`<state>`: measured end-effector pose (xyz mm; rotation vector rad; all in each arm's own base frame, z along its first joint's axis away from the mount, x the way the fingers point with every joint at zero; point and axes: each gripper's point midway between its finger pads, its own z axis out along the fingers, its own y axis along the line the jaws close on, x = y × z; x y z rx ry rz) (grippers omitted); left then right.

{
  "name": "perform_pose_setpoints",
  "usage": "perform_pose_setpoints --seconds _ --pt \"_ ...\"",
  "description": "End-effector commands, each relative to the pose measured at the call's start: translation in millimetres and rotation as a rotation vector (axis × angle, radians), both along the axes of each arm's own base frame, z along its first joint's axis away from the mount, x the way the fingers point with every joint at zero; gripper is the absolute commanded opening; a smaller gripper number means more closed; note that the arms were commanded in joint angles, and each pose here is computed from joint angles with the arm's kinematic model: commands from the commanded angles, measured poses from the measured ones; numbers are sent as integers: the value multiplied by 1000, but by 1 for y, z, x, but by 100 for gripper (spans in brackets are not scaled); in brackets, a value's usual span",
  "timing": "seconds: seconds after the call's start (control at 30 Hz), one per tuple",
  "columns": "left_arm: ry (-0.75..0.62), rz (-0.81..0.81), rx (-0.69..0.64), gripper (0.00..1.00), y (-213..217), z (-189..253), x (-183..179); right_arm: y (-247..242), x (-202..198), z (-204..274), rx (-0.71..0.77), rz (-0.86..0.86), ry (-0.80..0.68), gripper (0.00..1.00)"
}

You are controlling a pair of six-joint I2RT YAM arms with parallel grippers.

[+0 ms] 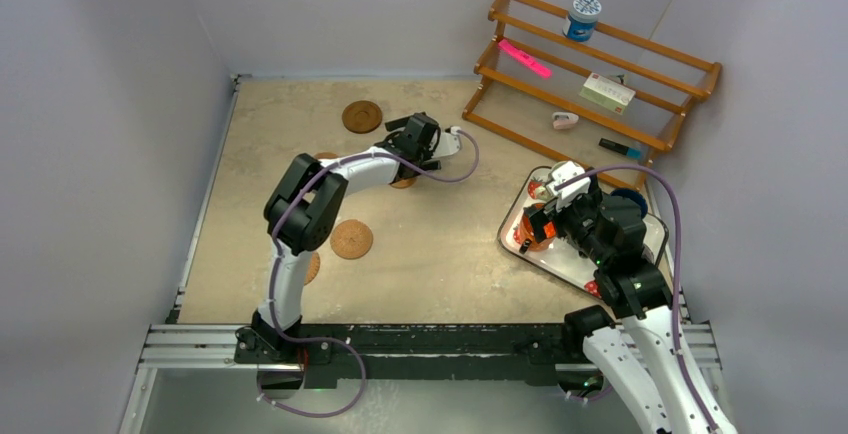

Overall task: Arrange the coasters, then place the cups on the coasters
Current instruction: Move the coaster to the center of the board.

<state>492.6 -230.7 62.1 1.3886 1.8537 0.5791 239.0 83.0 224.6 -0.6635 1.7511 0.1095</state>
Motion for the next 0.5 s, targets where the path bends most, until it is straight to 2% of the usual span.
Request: perform_pose_setpoints --seconds 0.0,0.47 --pt "6 68 18 100 17 -19 12 1 3 6 4 3 -29 99" --pt "17 79 6 100 30 -8 5 2 4 6 2 4 -26 99"
